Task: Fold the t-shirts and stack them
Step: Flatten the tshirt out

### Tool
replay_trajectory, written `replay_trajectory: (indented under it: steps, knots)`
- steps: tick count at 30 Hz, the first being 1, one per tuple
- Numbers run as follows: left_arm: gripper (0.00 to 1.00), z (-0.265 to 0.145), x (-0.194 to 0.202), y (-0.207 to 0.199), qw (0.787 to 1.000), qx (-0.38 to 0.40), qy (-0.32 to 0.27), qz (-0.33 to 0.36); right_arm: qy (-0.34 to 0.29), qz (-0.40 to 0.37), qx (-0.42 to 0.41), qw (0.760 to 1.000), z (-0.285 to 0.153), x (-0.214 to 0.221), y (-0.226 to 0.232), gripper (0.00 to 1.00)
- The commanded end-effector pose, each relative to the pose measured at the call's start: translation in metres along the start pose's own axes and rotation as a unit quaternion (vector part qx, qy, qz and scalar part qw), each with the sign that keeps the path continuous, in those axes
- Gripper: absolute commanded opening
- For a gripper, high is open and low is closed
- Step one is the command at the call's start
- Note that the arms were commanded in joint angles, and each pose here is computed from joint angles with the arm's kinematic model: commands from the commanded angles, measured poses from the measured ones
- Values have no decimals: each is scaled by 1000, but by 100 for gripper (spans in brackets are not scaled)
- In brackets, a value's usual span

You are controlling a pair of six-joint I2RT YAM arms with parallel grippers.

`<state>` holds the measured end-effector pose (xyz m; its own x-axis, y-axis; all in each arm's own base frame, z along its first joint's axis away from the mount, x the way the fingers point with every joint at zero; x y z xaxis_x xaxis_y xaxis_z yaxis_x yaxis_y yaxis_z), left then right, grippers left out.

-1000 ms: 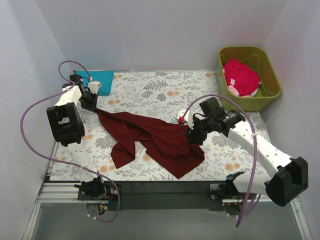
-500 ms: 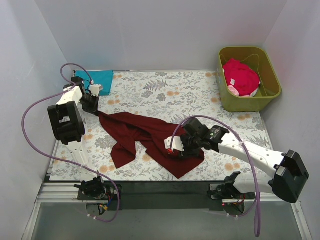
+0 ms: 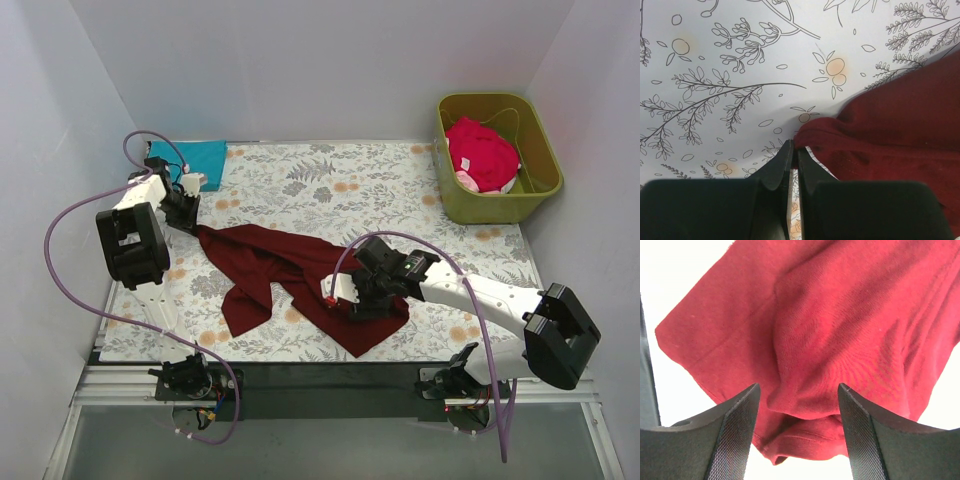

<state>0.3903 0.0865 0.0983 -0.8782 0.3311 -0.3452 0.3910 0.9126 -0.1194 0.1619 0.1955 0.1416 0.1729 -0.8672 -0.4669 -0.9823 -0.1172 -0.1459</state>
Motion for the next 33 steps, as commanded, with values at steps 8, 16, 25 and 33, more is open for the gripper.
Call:
replay_trajectory:
  steps: [8,16,25,33]
  knots:
    - [0,-21,-7,-4,999,-12,-29,15,26,7,36,999,19,4,-3,61]
    - [0,-55,-17,-15,997,-5,-67,24,48,68,183,980,-22,6,-69,1]
    - [0,-145,-86,-22,978,-22,-207,24,-37,97,363,926,-167,-17,-171,1]
    - [0,-279,-142,-41,908,-108,-403,28,-89,70,535,837,-310,-50,-201,1]
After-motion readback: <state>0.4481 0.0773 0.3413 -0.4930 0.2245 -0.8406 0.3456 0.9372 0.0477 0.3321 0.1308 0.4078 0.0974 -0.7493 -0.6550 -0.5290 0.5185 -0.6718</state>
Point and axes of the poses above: each gripper's point midway between its finger pads, its own z axis out along the fingers, its own y axis along the line the jaws close on, x = y × z, the point moved 8 cm from there along -z, back along the fingers, and after that the axes turned 4 degrees about z, right-handed, at the moved point
